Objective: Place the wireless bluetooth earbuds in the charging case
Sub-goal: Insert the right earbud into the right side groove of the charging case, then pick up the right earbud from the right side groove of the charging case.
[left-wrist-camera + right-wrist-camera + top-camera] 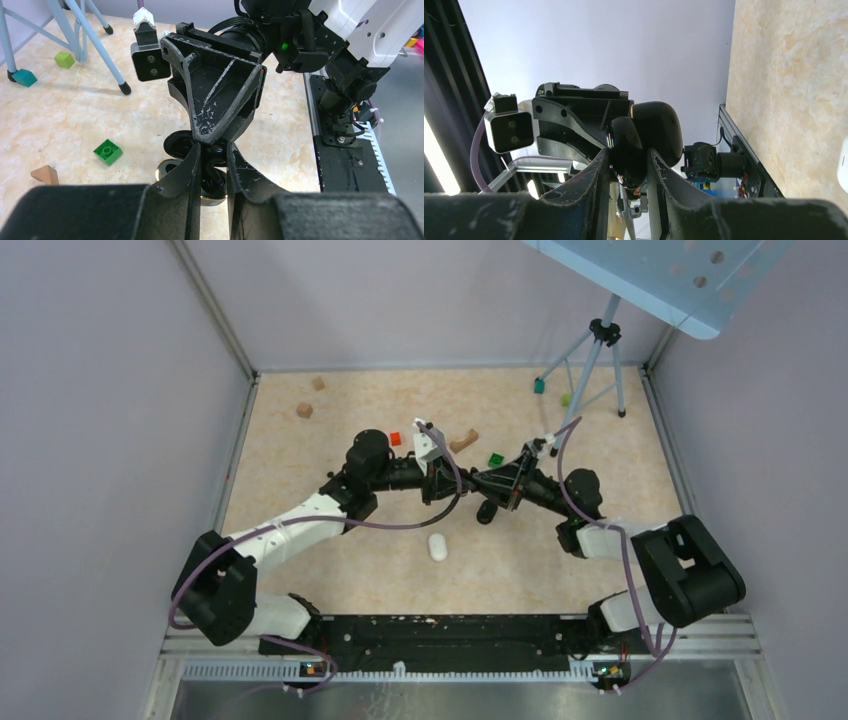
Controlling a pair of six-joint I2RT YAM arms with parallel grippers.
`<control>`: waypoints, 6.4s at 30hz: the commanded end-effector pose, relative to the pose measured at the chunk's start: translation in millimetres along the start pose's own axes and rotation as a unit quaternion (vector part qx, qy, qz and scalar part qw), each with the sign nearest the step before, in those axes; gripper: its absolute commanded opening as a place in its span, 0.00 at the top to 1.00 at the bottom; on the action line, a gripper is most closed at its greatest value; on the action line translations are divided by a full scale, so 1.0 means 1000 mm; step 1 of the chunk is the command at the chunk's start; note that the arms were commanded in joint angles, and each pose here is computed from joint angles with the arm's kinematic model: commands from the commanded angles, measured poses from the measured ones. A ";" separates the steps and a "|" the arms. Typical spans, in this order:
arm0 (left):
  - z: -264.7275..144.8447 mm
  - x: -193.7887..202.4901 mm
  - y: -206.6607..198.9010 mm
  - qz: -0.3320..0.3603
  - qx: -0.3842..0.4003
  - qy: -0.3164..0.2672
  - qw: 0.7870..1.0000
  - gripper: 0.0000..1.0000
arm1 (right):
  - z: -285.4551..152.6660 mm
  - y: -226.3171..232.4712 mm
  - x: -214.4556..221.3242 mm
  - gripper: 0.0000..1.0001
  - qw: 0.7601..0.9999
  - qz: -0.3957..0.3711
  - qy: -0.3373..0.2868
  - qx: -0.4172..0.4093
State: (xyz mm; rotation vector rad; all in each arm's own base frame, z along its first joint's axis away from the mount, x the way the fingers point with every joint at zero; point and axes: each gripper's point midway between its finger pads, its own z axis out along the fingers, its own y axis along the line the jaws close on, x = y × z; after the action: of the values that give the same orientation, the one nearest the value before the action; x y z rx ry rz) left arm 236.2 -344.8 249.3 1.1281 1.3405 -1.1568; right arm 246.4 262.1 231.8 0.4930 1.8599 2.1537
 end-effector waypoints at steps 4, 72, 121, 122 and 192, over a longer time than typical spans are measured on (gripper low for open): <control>-0.002 0.006 -0.019 0.012 0.043 0.019 0.999 0.91 | 0.003 0.023 0.004 1.00 0.999 -0.026 -0.010 -0.027; -0.030 -0.059 0.028 -0.234 -0.269 0.022 0.934 0.30 | 0.004 0.019 -0.006 1.00 0.997 -0.067 -0.046 0.015; -0.037 0.000 0.043 -0.377 -0.290 0.069 0.877 0.30 | 0.003 -0.015 -0.004 1.00 0.994 -0.093 -0.017 0.063; -0.035 0.003 0.043 -0.381 -0.281 0.074 0.878 0.33 | 0.003 -0.016 -0.004 1.00 0.993 -0.093 -0.016 0.064; -0.026 -0.050 0.036 -0.299 -0.171 0.017 0.939 1.00 | -0.006 -0.020 -0.007 1.00 0.992 -0.106 -0.018 0.062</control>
State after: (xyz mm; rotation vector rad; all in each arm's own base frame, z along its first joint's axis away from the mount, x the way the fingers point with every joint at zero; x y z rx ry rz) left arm 279.0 -319.4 256.1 0.3673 2.1155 -1.2252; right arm 252.5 260.7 197.5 0.4446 1.9998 1.8711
